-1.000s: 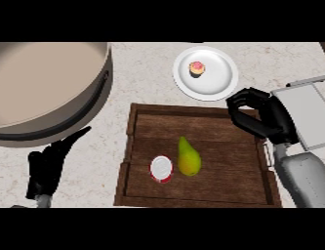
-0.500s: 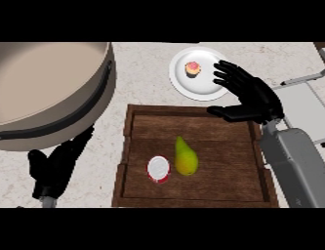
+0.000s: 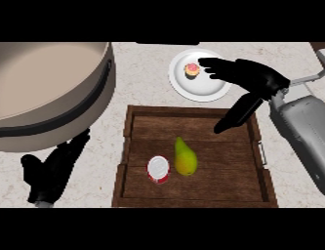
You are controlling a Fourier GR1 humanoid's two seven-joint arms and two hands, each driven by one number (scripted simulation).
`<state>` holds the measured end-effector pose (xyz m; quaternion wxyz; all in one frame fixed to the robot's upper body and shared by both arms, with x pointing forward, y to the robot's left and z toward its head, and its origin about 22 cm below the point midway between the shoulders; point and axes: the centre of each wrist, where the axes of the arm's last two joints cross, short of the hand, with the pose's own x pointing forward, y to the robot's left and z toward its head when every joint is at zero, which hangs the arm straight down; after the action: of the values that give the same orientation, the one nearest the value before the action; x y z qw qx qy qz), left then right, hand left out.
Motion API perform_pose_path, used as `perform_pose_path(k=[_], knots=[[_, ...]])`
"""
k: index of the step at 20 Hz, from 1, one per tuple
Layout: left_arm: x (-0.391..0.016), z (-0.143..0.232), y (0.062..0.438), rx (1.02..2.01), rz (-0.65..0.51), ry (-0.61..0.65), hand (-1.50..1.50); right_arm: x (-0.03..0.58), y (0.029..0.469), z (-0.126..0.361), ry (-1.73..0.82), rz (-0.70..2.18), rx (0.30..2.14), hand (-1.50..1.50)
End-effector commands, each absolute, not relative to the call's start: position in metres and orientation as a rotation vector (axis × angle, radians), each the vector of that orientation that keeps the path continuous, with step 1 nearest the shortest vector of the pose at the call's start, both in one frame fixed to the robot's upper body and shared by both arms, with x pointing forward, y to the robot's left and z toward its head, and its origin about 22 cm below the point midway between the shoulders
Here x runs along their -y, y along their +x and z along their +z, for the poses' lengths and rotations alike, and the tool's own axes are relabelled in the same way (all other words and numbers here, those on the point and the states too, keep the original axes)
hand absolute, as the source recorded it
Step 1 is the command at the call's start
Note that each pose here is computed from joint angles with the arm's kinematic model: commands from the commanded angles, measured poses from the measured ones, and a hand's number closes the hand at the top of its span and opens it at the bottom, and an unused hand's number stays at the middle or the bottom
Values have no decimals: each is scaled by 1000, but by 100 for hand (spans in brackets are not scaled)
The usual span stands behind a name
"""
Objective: Pick the pear from the tray and place it in the tiered shelf
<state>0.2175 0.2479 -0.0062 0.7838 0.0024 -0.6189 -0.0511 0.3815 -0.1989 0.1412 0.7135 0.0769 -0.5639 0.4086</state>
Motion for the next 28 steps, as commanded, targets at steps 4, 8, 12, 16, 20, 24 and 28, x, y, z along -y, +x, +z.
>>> perform_pose_path(k=[4, 8, 12, 16, 20, 24, 28], knots=[[-259, 52, 269, 1530, -58, 55, 0, 136, 376, 178, -180, 1375, 1095, -150], [-269, 63, 272, 1523, -59, 62, 0, 95, 367, 169, -167, 1391, 1060, -150], [-262, 56, 273, 1525, -26, 60, 0, 77, 360, 152, -168, 1437, 1016, -150], [-270, 62, 269, 1546, -60, 63, 0, 64, 353, 132, -274, 1537, 891, -150], [-264, 55, 260, 1534, -64, 67, 0, 56, 355, 137, -328, 1571, 856, -150], [-277, 61, 266, 1525, -12, 77, 0, 63, 343, 124, -340, 1599, 831, -150], [-251, 58, 264, 1529, -17, 45, 0, 50, 341, 122, -370, 1602, 816, -150]])
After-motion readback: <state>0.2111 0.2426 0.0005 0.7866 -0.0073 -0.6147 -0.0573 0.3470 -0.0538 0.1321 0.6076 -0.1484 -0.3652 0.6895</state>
